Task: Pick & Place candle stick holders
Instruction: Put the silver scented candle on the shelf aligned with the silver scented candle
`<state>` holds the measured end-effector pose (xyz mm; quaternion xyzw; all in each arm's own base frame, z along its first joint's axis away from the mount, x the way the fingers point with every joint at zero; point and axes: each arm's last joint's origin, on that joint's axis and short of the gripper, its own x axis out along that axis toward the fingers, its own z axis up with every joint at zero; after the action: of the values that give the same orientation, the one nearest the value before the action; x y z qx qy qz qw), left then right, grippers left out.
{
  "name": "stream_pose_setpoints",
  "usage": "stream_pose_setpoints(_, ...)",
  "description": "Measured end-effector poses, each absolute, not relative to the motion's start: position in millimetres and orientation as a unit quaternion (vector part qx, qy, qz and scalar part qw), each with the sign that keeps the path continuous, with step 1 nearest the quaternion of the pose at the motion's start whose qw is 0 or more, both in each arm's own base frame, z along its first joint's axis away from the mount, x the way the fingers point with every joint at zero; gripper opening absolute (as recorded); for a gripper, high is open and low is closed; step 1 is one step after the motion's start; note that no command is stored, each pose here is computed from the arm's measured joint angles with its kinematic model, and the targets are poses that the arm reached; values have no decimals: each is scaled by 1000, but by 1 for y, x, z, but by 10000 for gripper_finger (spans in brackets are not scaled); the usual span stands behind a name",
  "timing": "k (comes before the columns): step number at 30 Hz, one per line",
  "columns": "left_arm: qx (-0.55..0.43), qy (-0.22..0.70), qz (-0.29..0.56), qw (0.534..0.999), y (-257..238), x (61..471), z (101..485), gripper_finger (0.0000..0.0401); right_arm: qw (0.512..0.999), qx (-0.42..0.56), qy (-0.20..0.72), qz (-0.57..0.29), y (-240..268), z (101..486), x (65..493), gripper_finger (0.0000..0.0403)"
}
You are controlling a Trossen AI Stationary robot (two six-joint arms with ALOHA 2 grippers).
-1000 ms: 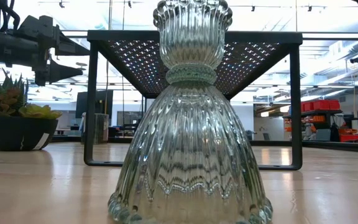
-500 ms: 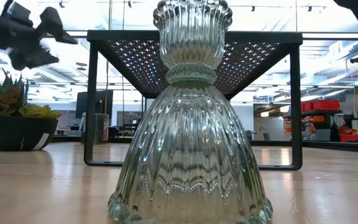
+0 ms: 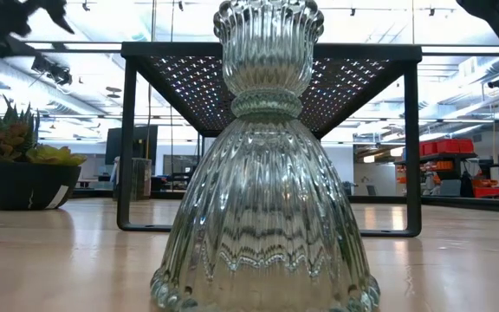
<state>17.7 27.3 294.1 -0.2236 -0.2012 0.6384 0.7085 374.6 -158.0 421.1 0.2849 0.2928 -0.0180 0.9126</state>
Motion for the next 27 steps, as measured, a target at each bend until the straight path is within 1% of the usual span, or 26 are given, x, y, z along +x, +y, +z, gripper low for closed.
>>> stream_pose_setpoints(4, -237, -220, 645, 692, 29, 7, 319, 399, 916, 276, 291, -20, -163, 421, 373, 382)
stream_pose_setpoints(7, -238, -223, 648, 689, 29, 4, 341, 399, 919, 264, 293, -17, -163, 421, 372, 382)
stream_pose_setpoints(11, -187, -176, 661, 705, 28, 9, 372, 399, 919, 262, 294, -14, -162, 421, 372, 382)
stream_pose_setpoints(16, -132, -125, 676, 714, 28, 17, 409, 399, 920, 246, 303, -7, -160, 419, 372, 382)
stream_pose_setpoints(19, -122, -119, 687, 706, 28, 18, 422, 399, 917, 248, 313, -7, -159, 418, 371, 382)
stream_pose_setpoints(23, -155, -151, 683, 698, 28, 25, 426, 399, 913, 251, 321, -6, -158, 416, 370, 382)
stream_pose_setpoints(25, -166, -157, 672, 705, 27, 36, 425, 399, 912, 251, 323, -5, -156, 416, 371, 382)
stream_pose_setpoints(27, -137, -133, 657, 729, 24, 56, 422, 399, 913, 247, 325, -2, -154, 416, 372, 382)
